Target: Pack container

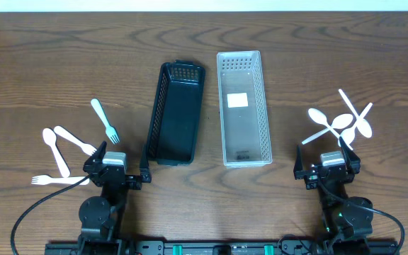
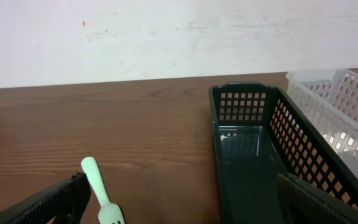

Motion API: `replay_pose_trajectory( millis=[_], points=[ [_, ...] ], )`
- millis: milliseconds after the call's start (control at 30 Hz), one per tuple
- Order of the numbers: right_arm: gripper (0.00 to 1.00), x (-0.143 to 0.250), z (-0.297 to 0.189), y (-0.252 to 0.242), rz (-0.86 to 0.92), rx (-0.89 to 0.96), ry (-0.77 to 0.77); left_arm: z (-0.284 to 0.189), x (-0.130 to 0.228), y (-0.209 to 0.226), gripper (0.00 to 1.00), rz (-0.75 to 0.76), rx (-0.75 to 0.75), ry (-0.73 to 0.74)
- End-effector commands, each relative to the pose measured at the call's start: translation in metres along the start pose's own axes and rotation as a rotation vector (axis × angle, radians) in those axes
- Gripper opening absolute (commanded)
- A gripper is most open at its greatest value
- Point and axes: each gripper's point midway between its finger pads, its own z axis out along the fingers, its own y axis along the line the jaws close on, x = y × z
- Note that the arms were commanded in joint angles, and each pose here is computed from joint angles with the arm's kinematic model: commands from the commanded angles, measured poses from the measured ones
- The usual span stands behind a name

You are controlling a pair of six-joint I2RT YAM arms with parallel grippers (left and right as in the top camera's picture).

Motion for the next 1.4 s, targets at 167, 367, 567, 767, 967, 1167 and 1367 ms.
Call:
replay_pose_trajectory(
  millis=[167,367,567,767,967,1167,1367],
  points=[
    [0.99,0.002,0.000,-0.001,-0.008,0.003,0.005,0.002,0.016,-0.002,0.98,-0.001,0.010,0.037],
    [0.99,0.002,0.000,-0.001,-0.008,0.003,0.005,0.002,0.016,-0.002,0.98,-0.001,0.010,0.037],
    [0.99,0.002,0.000,0.000,0.007,0.002,0.005,0.002,0.015,-0.002,0.98,0.000,0.009,0.032],
    [0.99,-0.016,-0.002,-0.014,0.403,0.058,-0.060,-0.002,-0.025,-0.003,0.98,-0.229,0.025,-0.090],
    [0.99,-0.067,-0.003,-0.030,0.491,0.072,-0.073,-0.002,-0.073,-0.002,0.98,-0.252,0.016,0.002],
    [0.99,-0.116,0.039,-0.031,0.428,0.004,0.099,0.038,-0.111,0.000,0.98,-0.238,-0.008,0.230],
    [0.99,-0.129,0.101,-0.016,0.329,-0.122,0.454,0.077,-0.109,0.000,0.98,-0.133,-0.015,0.625]
  ],
)
